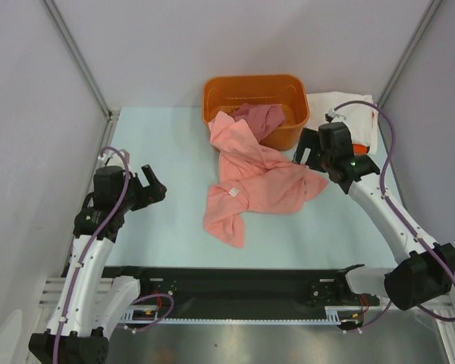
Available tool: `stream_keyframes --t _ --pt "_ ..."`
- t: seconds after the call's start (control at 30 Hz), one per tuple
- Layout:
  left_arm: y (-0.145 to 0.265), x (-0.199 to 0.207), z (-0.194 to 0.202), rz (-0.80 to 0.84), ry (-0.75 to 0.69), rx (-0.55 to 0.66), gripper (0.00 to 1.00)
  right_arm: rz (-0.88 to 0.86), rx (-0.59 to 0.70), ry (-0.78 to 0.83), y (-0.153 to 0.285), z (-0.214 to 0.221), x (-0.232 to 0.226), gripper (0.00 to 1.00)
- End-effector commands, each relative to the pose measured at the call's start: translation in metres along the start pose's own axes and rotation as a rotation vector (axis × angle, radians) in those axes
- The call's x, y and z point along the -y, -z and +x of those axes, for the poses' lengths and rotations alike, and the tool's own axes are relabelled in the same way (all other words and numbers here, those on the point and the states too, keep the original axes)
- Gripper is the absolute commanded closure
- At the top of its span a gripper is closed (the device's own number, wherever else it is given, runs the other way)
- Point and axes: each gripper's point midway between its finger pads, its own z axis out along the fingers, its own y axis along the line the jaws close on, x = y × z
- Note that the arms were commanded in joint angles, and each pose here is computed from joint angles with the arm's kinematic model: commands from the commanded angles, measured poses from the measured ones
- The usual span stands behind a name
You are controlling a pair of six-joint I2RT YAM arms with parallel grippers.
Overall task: Fold and stack the t-shirts
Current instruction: Move the tshirt to the center of the board
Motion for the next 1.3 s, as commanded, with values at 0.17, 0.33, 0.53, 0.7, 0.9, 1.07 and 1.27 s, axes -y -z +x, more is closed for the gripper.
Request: stream_keyframes --t 0.17,0.33,0.53,0.7,0.9,1.07,1.27 --pt "0.000 0.001 -0.002 -0.005 0.004 0.007 0.00 -0.269 0.013 0.097 -0.007 -0.016 -0.118 0.00" --pt "0.000 0.001 -0.002 -0.002 0.004 0.007 0.00 -0.295 0.003 0.186 -0.042 -0.019 -0.180 0.00" --pt "0.001 0.001 -0.003 0.000 0.004 0.010 0.00 -0.232 -0.068 0.329 -0.116 -0.001 -0.225 0.02" --pt "0.002 0.002 -0.003 0.004 0.003 0.015 0.00 -0.162 -0.020 0.414 -0.138 -0.009 -0.249 0.01" --pt "0.001 0.003 -0.002 0.013 0.000 0.004 0.00 -0.148 -0.044 0.436 -0.152 0.017 -0.251 0.28" --pt "0.000 0.005 -0.001 0.019 -0.002 -0.005 0.00 -0.180 -0.048 0.445 -0.153 0.022 -0.258 0.85" --pt "0.000 0.004 -0.002 0.013 -0.002 0.001 0.00 -0.277 -0.065 0.438 -0.137 0.023 -0.276 1.00"
